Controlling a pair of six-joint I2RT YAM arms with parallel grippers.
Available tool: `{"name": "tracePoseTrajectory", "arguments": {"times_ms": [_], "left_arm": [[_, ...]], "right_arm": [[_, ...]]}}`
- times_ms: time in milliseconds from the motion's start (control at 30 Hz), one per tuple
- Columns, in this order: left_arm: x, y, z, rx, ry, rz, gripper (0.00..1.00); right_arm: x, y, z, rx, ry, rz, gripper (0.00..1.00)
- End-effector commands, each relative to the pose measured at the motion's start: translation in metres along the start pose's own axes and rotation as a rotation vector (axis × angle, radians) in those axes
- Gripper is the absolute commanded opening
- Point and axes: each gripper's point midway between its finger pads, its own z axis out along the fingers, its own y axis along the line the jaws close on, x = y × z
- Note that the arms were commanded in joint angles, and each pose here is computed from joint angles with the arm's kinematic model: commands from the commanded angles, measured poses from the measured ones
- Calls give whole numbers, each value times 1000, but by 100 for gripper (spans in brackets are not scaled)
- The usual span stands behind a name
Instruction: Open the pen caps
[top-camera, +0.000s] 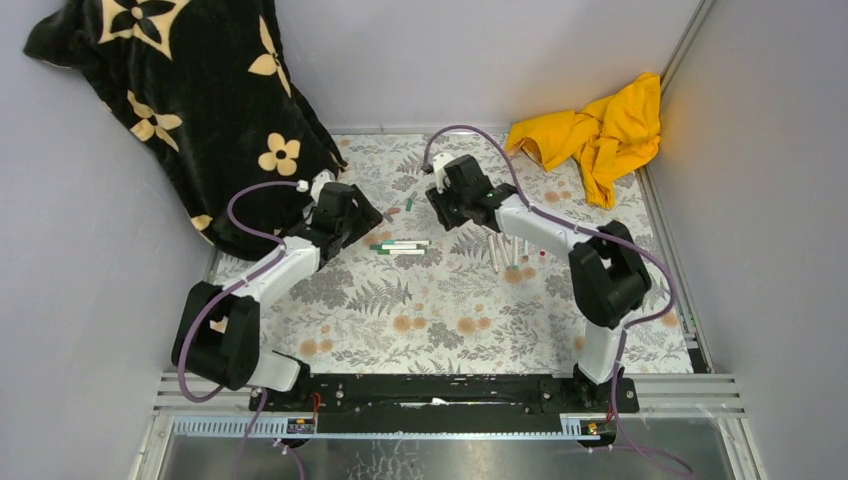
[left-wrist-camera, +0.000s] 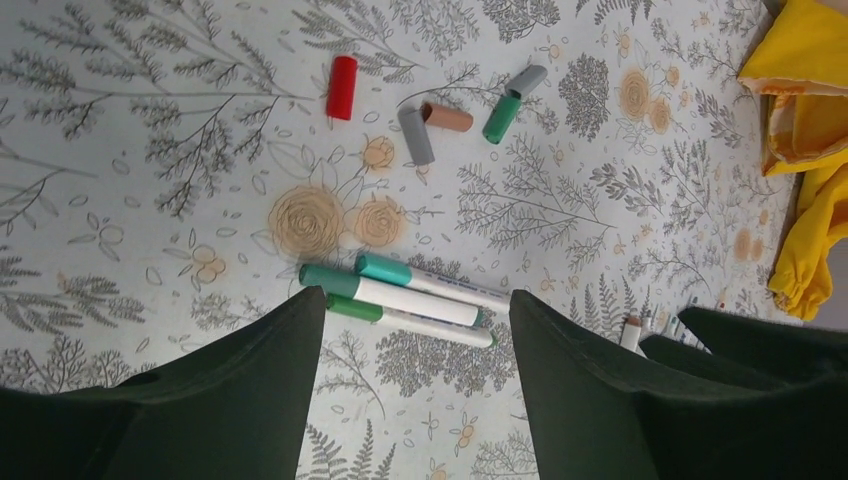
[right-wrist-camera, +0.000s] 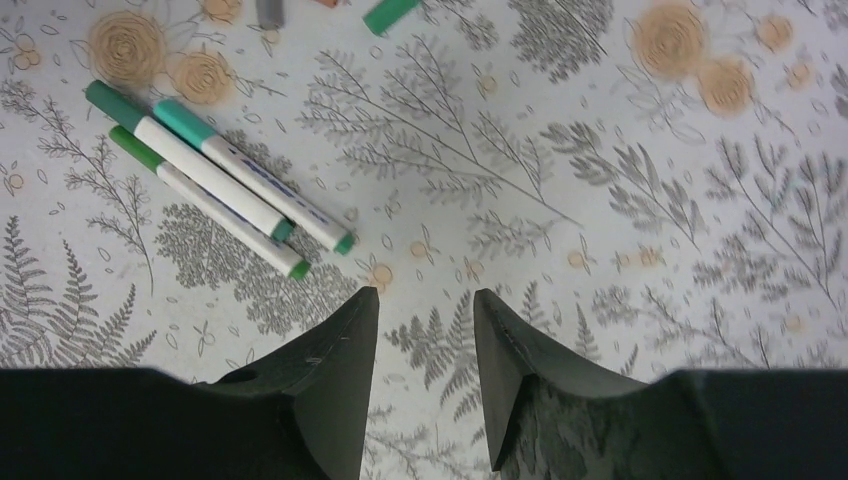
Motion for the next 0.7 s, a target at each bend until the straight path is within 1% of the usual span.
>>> {"name": "tracePoseTrajectory", "arguments": {"times_ms": [0,167,400,567,667], "left_arm": [[-10,-8,-14,54,-64,-70,75],[-11,-3,-28,66,-92,-121,73],[-13,1,-38,78,-111,-177,72],[-17,0,-42,93,-123,-200,72],[-19,-1,-44,100,-124,-206,72]], "right_arm": [[-26,20,15,-105,-29,-124,47],[-20,41,37,-196,29,-190,47],[-4,66,47,-274,91,-243,48],[14,76,55,-297,135,-272,48],[19,75,59,-279,147,-290,48]]}}
